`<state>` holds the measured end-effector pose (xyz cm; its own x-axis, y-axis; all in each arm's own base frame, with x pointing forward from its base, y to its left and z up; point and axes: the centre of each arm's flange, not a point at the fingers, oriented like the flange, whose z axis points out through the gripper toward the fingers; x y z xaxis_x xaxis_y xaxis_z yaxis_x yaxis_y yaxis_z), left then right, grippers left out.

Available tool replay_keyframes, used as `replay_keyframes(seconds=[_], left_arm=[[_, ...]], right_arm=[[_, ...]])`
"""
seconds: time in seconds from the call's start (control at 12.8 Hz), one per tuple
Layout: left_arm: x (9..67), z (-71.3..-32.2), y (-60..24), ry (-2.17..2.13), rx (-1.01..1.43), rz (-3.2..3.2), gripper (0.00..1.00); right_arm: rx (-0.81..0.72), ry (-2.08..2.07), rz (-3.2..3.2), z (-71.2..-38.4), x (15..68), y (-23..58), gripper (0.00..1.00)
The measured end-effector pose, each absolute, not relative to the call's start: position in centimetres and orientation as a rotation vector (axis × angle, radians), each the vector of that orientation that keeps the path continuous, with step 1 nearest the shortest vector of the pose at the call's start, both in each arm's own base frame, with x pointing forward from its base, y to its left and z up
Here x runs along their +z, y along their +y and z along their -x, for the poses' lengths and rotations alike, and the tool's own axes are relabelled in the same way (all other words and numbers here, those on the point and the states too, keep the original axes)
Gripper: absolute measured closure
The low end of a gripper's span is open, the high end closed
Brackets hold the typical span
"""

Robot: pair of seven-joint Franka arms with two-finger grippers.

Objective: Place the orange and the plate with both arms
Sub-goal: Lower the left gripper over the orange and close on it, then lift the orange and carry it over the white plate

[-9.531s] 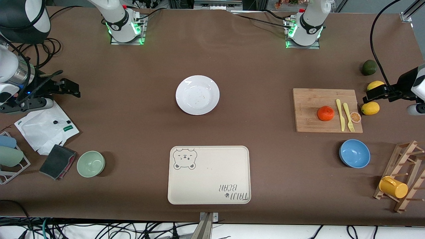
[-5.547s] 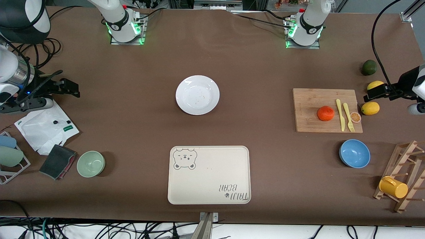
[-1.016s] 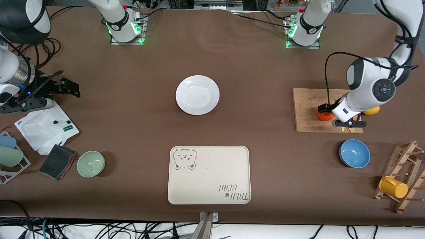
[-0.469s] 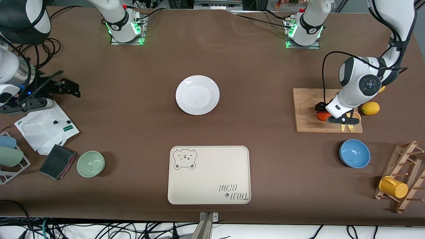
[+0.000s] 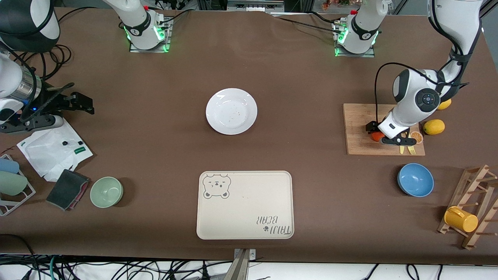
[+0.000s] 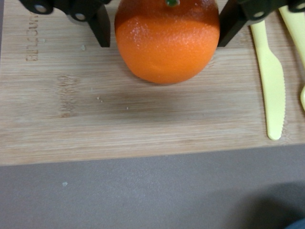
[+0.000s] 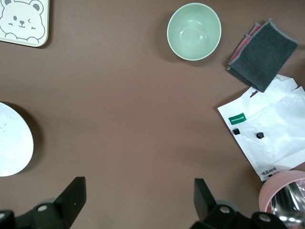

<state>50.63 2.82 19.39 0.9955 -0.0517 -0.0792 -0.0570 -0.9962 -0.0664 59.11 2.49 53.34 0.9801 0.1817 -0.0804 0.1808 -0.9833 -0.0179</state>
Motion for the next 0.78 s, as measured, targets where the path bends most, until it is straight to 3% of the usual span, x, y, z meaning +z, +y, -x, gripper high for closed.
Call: replay_keyframes(seconds=[0.08,0.16,0.47,0.78], left_arm=[[19.5,-50.6,2.9,0.081,0.117,3.069,0.18],[19.5,-50.7,2.9,0.078,0.116,3.069,0.20],[20.1,-51.1,1.1,0.026,0.106,3.075,0.20],[26.0,-53.6,-10.3,-0.210,0.198,3.040,0.20]], right_arm=[[0.128,-0.285,3.115,-59.1,53.3,2.5,0.00],[0.128,-0.285,3.115,-59.1,53.3,2.5,0.00],[0.128,-0.285,3.115,-59.1,53.3,2.5,0.00],[0.129,-0.284,3.116,-59.1,53.3,2.4,0.00]])
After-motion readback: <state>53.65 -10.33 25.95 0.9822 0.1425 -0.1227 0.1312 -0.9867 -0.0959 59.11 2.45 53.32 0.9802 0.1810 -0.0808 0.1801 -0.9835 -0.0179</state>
